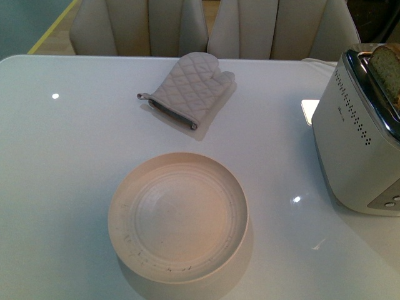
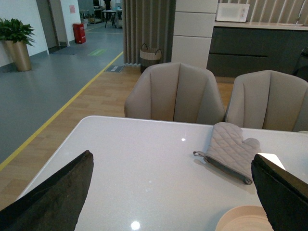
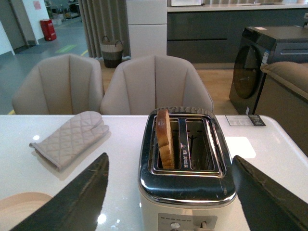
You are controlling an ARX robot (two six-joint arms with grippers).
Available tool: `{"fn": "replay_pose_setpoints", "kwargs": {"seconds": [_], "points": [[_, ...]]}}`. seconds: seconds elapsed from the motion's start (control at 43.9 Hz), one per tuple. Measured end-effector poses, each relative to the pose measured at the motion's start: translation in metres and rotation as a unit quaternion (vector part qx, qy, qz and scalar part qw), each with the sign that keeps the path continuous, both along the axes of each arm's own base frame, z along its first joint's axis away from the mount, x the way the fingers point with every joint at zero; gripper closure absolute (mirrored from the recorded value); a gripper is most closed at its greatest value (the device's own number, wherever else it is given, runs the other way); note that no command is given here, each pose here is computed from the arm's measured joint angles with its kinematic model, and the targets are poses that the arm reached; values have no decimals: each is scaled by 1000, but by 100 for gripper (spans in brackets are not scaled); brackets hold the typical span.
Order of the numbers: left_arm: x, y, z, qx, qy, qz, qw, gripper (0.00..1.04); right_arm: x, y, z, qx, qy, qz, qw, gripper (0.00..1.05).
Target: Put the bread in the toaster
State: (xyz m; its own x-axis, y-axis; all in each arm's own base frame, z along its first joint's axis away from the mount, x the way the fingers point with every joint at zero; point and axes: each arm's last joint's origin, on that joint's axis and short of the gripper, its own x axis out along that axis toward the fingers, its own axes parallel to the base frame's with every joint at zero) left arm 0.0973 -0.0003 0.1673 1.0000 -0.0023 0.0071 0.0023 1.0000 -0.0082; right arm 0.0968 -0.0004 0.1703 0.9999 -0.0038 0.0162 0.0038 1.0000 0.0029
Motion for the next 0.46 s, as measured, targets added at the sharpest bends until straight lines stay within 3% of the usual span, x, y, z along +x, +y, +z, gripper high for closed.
{"fn": "replay_pose_setpoints", "kwargs": {"seconds": [0.114, 0.455], "points": [[0, 0, 0, 0, 0, 0, 1000, 7, 0, 0, 0, 0, 0, 0, 1000, 7], [0, 0, 0, 0, 0, 0, 1000, 7, 0, 0, 0, 0, 0, 0, 1000, 9]]}}
